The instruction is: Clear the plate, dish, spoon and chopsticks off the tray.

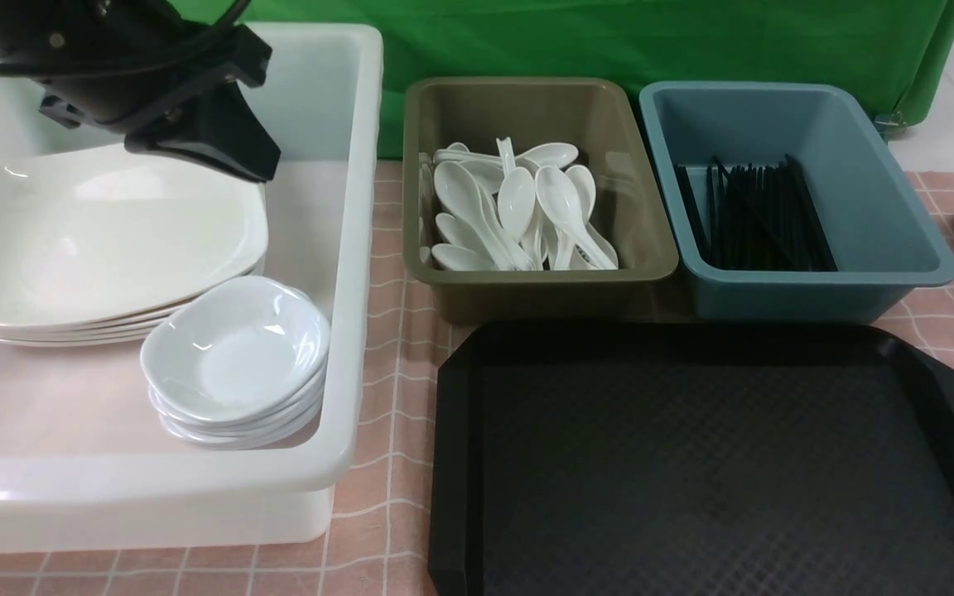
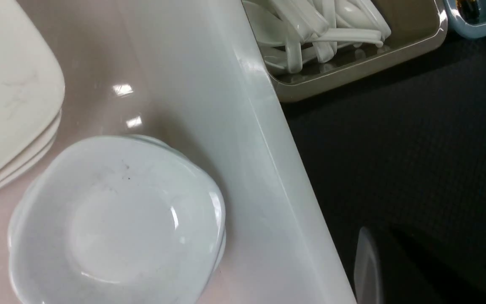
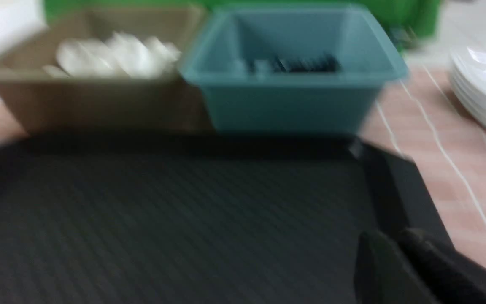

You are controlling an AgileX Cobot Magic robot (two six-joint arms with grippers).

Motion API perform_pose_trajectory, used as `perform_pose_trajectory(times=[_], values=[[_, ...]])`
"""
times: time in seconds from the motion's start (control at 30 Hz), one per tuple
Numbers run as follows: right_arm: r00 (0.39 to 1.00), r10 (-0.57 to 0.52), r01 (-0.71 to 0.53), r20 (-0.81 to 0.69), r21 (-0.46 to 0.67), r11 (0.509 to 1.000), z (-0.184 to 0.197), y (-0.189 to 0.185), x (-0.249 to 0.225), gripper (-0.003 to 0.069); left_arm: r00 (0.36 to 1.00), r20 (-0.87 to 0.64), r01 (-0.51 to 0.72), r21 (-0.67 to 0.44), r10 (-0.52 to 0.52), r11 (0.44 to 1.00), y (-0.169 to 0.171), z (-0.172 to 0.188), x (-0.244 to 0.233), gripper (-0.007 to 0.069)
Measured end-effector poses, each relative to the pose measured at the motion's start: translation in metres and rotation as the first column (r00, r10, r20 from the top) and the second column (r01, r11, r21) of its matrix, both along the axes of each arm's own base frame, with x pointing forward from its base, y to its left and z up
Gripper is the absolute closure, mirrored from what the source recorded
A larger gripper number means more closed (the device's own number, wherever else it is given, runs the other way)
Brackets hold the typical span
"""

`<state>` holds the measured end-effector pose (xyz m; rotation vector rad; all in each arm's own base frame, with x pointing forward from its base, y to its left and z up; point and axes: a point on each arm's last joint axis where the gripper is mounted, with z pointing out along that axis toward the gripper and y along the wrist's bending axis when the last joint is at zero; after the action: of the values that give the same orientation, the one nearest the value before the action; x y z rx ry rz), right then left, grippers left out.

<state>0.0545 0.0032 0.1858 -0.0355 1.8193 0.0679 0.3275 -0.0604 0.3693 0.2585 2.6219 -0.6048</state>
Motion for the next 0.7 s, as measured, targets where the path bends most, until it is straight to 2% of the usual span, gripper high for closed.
perform_pose_trajectory(times=[0.23,0.4,0.47,0.57,0.7], values=[[0.999,-0.041,0.041,-0.016,0.000,0.999,-0.001,-0.002,0.000,0.0529,1.000,-0.024,-0.010,-0.002,0.010,1.000,-0.002,-0.001,-0.020,0.0627],[0.999,-0.042,0.042,-0.023,-0.001,0.999,-0.002,-0.002,-0.001,0.0516,0.998,0.049,-0.034,-0.021,0.035,0.999,-0.003,0.027,-0.061,0.0627],[0.999,-0.042,0.042,-0.023,-0.001,0.999,-0.002,-0.002,-0.001,0.0510,0.995,0.096,0.005,0.011,-0.006,1.000,-0.010,0.035,-0.083,0.0627],[0.999,-0.042,0.042,-0.024,-0.001,0.999,-0.002,-0.002,-0.001,0.0504,0.978,0.165,0.112,0.094,-0.127,0.989,-0.027,0.044,-0.121,0.0627],[0.999,-0.042,0.042,-0.024,-0.001,0.999,-0.002,-0.002,-0.001,0.0495,0.940,0.216,0.227,0.178,-0.264,0.957,-0.034,0.041,-0.170,0.0627]])
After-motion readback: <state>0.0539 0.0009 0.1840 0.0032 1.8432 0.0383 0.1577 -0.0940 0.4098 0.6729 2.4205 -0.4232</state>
